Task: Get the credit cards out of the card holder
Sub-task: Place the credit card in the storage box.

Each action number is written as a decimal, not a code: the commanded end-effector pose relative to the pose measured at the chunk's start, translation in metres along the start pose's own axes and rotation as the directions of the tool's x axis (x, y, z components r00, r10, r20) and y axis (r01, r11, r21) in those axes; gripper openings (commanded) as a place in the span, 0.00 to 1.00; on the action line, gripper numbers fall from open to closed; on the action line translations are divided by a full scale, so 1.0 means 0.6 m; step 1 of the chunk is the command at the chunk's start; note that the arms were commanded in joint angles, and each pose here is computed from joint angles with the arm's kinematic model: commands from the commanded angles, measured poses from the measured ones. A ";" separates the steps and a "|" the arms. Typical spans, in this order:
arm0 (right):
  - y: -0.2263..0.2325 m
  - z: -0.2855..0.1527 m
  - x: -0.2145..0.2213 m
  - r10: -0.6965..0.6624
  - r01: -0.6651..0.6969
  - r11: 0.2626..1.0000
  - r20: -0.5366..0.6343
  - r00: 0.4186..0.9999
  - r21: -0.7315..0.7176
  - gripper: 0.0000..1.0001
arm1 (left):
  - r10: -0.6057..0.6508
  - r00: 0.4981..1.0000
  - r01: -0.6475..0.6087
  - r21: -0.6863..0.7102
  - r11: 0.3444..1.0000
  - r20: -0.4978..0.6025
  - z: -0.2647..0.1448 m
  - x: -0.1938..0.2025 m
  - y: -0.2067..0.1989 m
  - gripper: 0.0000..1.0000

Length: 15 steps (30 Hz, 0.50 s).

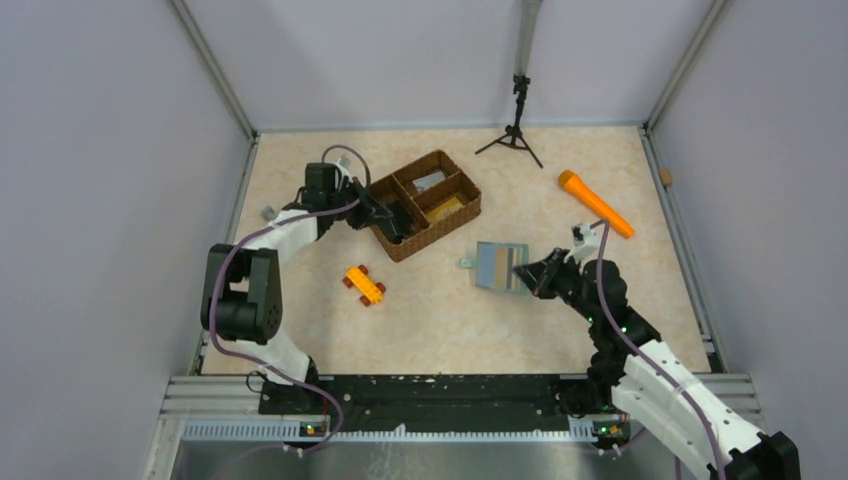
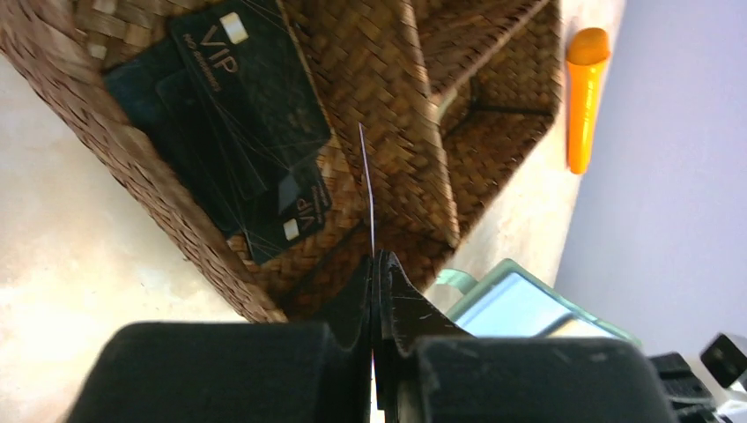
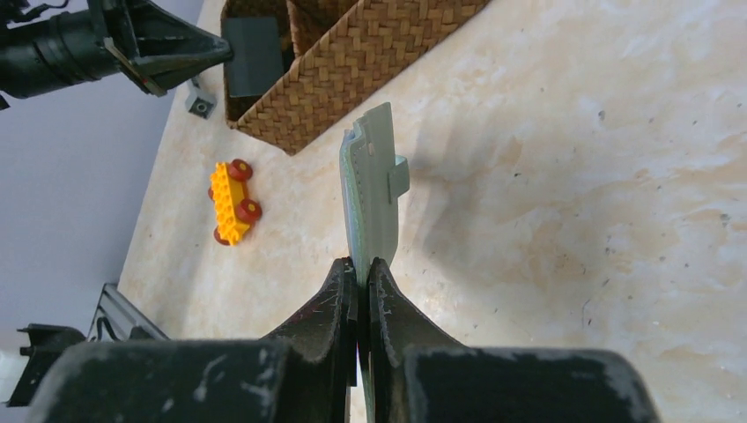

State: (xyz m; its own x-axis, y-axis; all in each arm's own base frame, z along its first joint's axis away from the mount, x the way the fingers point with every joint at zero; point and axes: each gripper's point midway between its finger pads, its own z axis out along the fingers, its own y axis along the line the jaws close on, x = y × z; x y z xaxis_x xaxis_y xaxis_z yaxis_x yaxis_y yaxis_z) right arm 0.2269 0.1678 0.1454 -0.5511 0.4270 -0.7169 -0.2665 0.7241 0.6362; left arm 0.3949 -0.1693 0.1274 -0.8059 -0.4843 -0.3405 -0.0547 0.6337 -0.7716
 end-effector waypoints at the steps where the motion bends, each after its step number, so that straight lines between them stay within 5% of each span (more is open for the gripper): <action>1: 0.003 0.000 -0.039 -0.039 0.038 0.999 0.091 0.995 0.012 0.00 | 0.052 0.998 -0.051 -0.030 0.998 0.046 0.014 -0.043 -0.002 0.00; 15: 0.017 0.010 -0.039 -0.018 0.019 1.000 0.071 0.997 -0.020 0.00 | 0.095 0.993 -0.086 -0.140 0.986 0.063 0.065 -0.091 0.033 0.02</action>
State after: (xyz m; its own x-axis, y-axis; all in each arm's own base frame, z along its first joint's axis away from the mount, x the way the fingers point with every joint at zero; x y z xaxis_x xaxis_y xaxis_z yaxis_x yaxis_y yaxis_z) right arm 0.2318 0.1652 0.1340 -0.5615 0.4138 -0.7166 -0.2357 0.7501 0.6179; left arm 0.4402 -0.1636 0.1046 -0.7938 -0.4861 -0.3656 -0.0908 0.6890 -0.7190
